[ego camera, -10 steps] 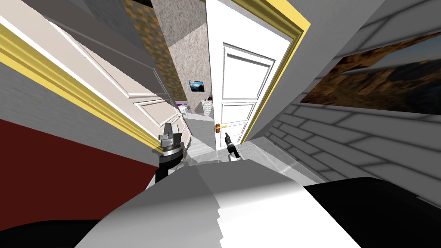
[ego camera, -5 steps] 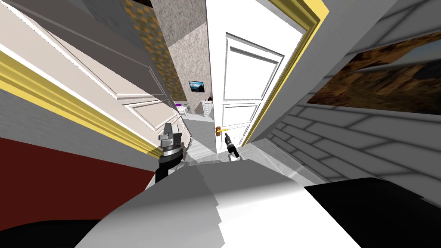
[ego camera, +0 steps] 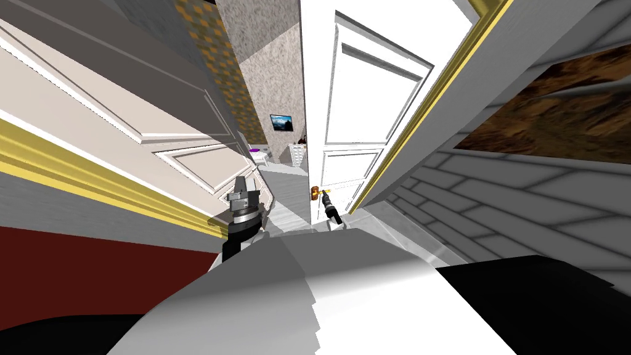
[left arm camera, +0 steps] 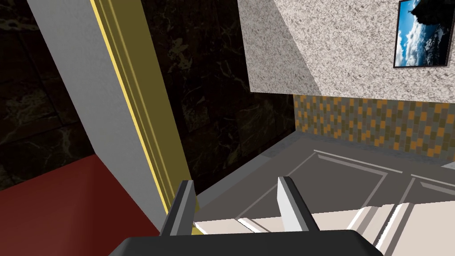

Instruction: Push the door open

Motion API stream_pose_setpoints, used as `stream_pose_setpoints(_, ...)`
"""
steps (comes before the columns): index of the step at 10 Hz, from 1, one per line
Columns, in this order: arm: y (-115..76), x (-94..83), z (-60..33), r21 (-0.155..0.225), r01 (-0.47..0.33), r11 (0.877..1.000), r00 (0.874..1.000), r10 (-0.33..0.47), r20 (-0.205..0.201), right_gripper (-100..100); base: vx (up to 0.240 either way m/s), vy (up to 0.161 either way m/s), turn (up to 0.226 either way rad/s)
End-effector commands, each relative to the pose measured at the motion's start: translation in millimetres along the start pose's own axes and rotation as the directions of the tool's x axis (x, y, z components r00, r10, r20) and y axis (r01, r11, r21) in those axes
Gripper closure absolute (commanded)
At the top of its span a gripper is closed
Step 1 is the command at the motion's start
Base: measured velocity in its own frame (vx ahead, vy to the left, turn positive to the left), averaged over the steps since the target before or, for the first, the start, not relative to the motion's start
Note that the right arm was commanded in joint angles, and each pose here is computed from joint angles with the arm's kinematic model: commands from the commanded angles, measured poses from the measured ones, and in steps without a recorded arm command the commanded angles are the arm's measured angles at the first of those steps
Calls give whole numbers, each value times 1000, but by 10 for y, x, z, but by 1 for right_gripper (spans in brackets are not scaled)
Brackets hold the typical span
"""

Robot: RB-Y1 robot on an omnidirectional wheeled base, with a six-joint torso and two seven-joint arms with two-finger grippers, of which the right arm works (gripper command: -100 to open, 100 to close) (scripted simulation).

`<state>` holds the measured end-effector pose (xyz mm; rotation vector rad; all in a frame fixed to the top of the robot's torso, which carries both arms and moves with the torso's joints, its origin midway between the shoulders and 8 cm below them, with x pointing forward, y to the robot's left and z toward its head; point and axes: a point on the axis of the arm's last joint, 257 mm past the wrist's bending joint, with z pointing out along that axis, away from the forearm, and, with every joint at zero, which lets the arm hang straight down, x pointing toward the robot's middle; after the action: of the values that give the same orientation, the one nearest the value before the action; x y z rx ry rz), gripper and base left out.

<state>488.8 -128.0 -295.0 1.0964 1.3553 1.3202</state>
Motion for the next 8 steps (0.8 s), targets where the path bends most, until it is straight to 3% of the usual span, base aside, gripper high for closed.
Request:
stream_pose_setpoints(1,10,29,28,-1,-12,1000,1000,12,4,-100,168,43,13)
stream_pose_setpoints(3,21,50,36,-3,-19,1000,1000,19,5,-100,127,29,9)
stream_pose_setpoints(4,21,50,36,-3,-19,1000,1000,19,5,100,-11,-1,-3)
stream_pose_setpoints(8,21,50,36,-3,-19,1000,1000,19,5,100,-9,-3,5)
